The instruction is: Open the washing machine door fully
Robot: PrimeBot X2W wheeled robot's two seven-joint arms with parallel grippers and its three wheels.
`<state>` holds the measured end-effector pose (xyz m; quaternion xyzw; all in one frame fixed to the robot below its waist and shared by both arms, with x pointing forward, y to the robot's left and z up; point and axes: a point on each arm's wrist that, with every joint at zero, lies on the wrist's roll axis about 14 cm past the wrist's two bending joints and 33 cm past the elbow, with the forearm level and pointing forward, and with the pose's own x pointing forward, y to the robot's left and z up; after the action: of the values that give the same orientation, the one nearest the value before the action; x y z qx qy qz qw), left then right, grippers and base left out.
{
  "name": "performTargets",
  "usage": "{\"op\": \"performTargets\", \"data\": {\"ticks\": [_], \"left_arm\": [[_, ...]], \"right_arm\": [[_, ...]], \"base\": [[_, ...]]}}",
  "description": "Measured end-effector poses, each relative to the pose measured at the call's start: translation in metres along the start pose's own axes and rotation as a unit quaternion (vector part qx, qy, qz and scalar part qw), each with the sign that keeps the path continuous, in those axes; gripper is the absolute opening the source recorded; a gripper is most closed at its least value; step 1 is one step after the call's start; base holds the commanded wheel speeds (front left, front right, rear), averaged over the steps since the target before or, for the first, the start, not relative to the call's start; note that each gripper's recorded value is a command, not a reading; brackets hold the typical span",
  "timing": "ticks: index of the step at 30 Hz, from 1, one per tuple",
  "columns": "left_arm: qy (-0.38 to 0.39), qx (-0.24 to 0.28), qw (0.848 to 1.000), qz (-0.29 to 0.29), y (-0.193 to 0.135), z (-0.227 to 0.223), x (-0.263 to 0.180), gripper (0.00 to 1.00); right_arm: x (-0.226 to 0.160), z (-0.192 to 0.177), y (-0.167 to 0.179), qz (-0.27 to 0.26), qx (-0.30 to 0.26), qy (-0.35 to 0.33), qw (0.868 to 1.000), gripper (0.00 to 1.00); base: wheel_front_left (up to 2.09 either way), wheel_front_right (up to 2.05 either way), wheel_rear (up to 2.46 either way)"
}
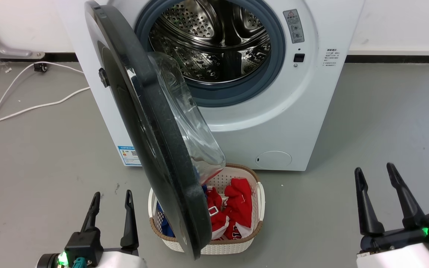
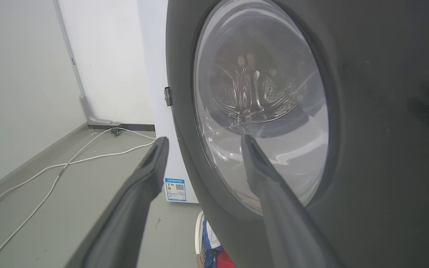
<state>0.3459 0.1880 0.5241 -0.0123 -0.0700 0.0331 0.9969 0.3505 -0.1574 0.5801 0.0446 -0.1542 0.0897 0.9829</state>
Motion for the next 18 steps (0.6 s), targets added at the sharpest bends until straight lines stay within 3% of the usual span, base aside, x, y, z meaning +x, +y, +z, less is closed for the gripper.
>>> {"op": "performTargets", "data": {"ticks": [5, 18], "left_arm": [[-0.001, 0.0, 1.0, 0.003, 0.001, 0.001, -0.001, 1.0], [0.002, -0.003, 1.0, 0.007, 0.002, -0.001, -0.003, 1.0]], "right_arm": [[-0.008, -0.018, -0.001, -0.006, -0.027, 0.032, 0.999, 1.0], [-0.025, -0.043, -0.001, -0.018, -0.027, 0.076, 0.997, 1.0]], "base": [[0.0, 0.0, 0.0], [0.0, 0.0, 0.0]]}}
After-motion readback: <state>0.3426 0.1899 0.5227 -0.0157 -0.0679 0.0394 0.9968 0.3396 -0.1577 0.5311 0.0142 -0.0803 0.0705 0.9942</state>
